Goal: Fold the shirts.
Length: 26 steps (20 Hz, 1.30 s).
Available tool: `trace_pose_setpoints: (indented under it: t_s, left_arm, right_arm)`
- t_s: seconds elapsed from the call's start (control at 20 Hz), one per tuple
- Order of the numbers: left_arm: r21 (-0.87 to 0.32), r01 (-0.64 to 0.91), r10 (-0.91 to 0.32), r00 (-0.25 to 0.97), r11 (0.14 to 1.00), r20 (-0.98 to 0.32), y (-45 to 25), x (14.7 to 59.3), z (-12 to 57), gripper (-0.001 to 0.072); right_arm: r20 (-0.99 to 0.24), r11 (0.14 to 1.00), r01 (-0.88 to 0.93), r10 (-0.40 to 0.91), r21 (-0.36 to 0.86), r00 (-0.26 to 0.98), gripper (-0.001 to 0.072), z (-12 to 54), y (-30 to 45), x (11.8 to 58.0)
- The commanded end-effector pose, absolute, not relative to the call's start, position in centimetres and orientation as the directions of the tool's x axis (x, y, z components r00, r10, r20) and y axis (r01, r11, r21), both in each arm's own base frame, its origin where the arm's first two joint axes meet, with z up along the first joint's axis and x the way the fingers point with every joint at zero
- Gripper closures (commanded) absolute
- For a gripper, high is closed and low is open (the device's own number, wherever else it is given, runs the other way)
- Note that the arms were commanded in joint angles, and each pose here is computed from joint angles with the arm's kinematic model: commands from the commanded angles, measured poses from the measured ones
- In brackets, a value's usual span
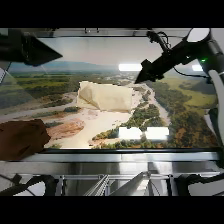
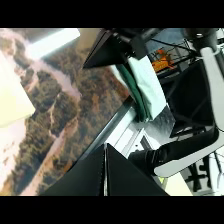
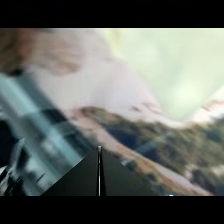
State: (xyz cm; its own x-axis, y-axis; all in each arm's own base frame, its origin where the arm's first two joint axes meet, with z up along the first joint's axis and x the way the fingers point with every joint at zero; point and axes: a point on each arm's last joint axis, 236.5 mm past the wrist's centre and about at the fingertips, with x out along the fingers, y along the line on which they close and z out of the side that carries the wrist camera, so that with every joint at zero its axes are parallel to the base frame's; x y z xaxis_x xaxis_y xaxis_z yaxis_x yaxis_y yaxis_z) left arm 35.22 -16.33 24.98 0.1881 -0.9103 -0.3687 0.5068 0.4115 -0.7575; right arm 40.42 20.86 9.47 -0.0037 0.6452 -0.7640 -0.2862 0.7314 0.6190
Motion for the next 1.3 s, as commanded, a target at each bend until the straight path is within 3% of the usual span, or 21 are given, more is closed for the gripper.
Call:
trace_pose_setpoints:
  t_s: [0.0, 0.25, 0.5, 0.55, 0.6, 0.65, 0.85, 1.15, 1.2, 1.25]
  left_arm:
    - [-0.792, 0.438, -0.904, 0.222, 0.426, -0.364, -15.4, 32.8, 20.9, 0.0703]
    - [-0.831, 0.354, -0.901, 0.23, 0.429, -0.368, -15.9, 31.2, 16.4, 0.0703]
    - [-0.844, 0.333, -0.906, 0.204, 0.42, -0.37, -16.0, 30.4, 14.2, 0.0703]
    - [-0.84, 0.342, -0.906, 0.206, 0.42, -0.369, -16.0, 30.4, 14.2, 0.0703]
    - [-0.84, 0.343, -0.906, 0.208, 0.421, -0.369, -16.0, 30.5, 14.3, 0.0703]
    - [-0.837, 0.341, -0.903, 0.22, 0.427, -0.37, -15.9, 30.7, 14.2, 0.0703]
    - [-0.832, 0.338, -0.895, 0.249, 0.439, -0.371, -15.8, 31.4, 14.2, 0.0703]
    - [-0.833, 0.339, -0.896, 0.246, 0.438, -0.371, -15.8, 31.4, 14.3, 0.0703]
    - [-0.833, 0.339, -0.896, 0.246, 0.437, -0.37, -15.8, 31.4, 14.3, 0.0703]
    - [-0.833, 0.339, -0.896, 0.246, 0.437, -0.371, -15.8, 31.3, 14.3, 0.0703]
  right_arm:
    - [-0.871, 0.894, -0.049, 0.444, 0.445, 0.212, 0.0692, 6.4, 15.0, 42.3]
    - [-0.853, 0.894, 0.032, 0.416, 0.448, 0.314, 0.0692, -0.2, 14.7, 47.8]
    - [-0.872, 0.872, 0.096, 0.462, 0.48, 0.158, 0.0673, -5.5, 16.0, 46.1]
    - [-0.872, 0.869, 0.104, 0.467, 0.483, 0.145, 0.0423, -6.0, 16.2, 46.0]
    - [-0.863, 0.856, 0.118, 0.49, 0.503, 0.124, 0.0113, -6.4, 16.8, 45.7]
    - [-0.845, 0.834, 0.138, 0.524, 0.534, 0.105, 0.002, -6.7, 17.8, 45.4]
    - [-0.744, 0.737, 0.118, 0.668, 0.666, 0.028, 0.002, -8.3, 23.2, 44.4]
    - [-0.649, 0.646, 0.158, 0.76, 0.747, -0.038, 0.0032, -9.6, 28.2, 42.9]
    - [-0.626, 0.622, 0.144, 0.78, 0.77, -0.022, 0.0163, -9.3, 28.7, 43.3]
    - [-0.592, 0.589, 0.1, 0.806, 0.802, -0.004, 0.0484, -8.4, 29.2, 43.7]
